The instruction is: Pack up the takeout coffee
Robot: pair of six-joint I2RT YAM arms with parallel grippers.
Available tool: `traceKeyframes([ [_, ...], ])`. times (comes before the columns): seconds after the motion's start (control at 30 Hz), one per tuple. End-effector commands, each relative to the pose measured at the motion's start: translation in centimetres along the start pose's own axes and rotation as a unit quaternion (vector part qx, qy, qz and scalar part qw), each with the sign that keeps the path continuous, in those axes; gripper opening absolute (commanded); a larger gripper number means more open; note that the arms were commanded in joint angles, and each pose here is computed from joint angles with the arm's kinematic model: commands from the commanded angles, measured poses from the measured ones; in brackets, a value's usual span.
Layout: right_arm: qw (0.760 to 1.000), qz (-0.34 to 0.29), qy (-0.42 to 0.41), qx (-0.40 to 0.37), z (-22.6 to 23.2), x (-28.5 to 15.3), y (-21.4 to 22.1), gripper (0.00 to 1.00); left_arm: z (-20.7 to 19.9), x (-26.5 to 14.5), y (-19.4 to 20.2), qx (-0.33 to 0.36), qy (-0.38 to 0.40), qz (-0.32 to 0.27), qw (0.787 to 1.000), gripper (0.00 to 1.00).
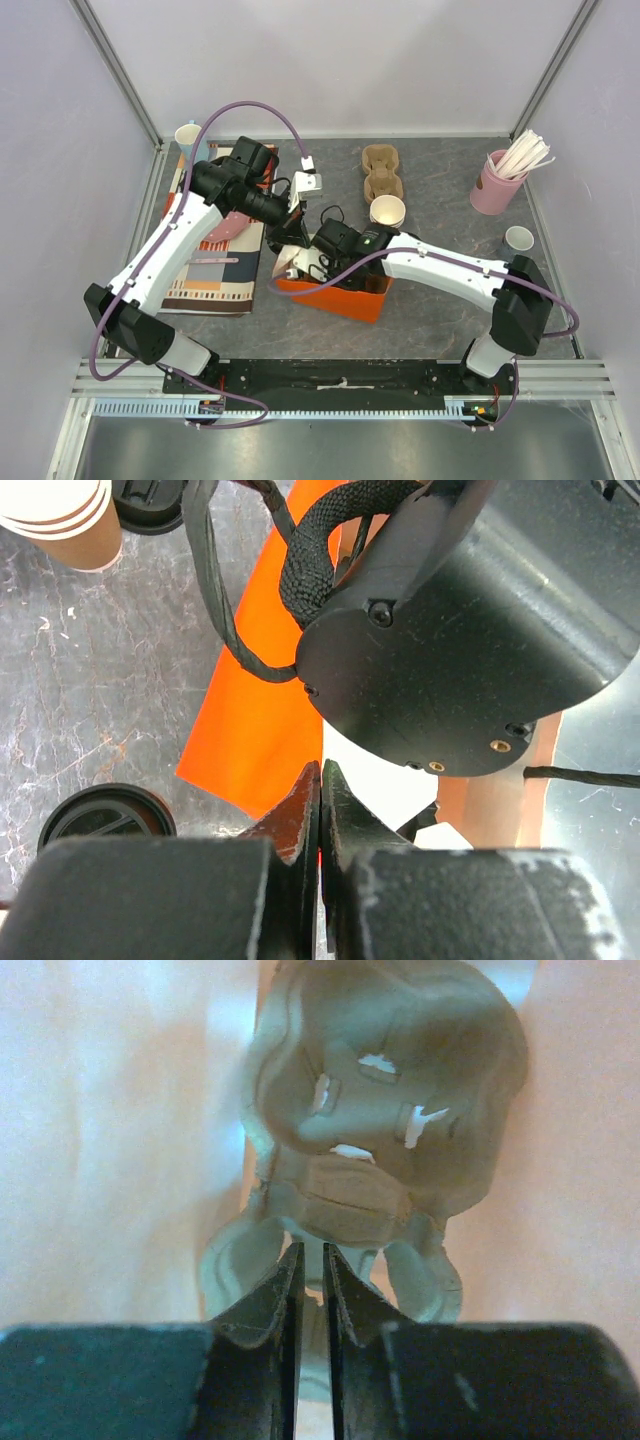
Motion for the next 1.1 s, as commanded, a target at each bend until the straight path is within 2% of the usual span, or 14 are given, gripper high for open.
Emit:
traceKeyframes([
  [0.0,0.991,-0.124,0.048,-0.023,-0.2,-5.3,-3.0,0.22,0.2,0.3,0.5,-0.003,-0.001,0.019,1.000,0.02],
  [0.07,0.992,-0.111,0.058,-0.015,-0.1,-5.4,-2.0,0.25,0.2,0.4,0.6,-0.004,-0.001,0.021,1.000,0.02],
  [0.17,0.992,-0.106,0.073,-0.005,0.1,-5.8,-1.1,0.37,0.1,0.4,0.9,-0.005,0.002,0.025,1.000,0.02],
  [0.2,0.992,-0.106,0.073,0.003,0.2,-5.9,-0.9,0.47,0.1,0.5,1.0,-0.006,0.003,0.026,1.000,0.02],
  [0.3,0.992,-0.105,0.073,0.020,0.3,-6.0,-0.8,0.60,0.1,0.5,1.0,-0.007,0.003,0.026,1.000,0.02],
  [0.57,0.991,-0.089,0.087,0.054,0.3,-6.0,-0.4,0.66,0.2,0.6,1.5,-0.003,-0.003,0.037,0.999,0.02],
  [0.63,0.987,-0.097,0.104,0.073,0.0,-6.7,-1.0,0.71,0.3,0.6,1.6,-0.004,-0.007,0.041,0.999,0.02],
  [0.8,0.982,-0.046,0.144,0.112,-0.5,-6.8,-0.4,0.74,0.5,0.5,1.2,0.003,-0.019,0.034,0.999,0.02],
  [1.07,0.975,-0.137,0.114,0.129,0.4,-9.9,-1.7,0.75,0.5,0.5,1.0,-0.020,-0.022,0.028,0.999,0.02],
])
Point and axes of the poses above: each gripper's point midway between its finger pads, its own x axis out along the fingers, its own z axis along the line the jaws close on, y = z × x, the point moved 9 cm from there along -x, back along the fingers, and after that the axes turned 5 degrees about x, right-handed, at the moved point
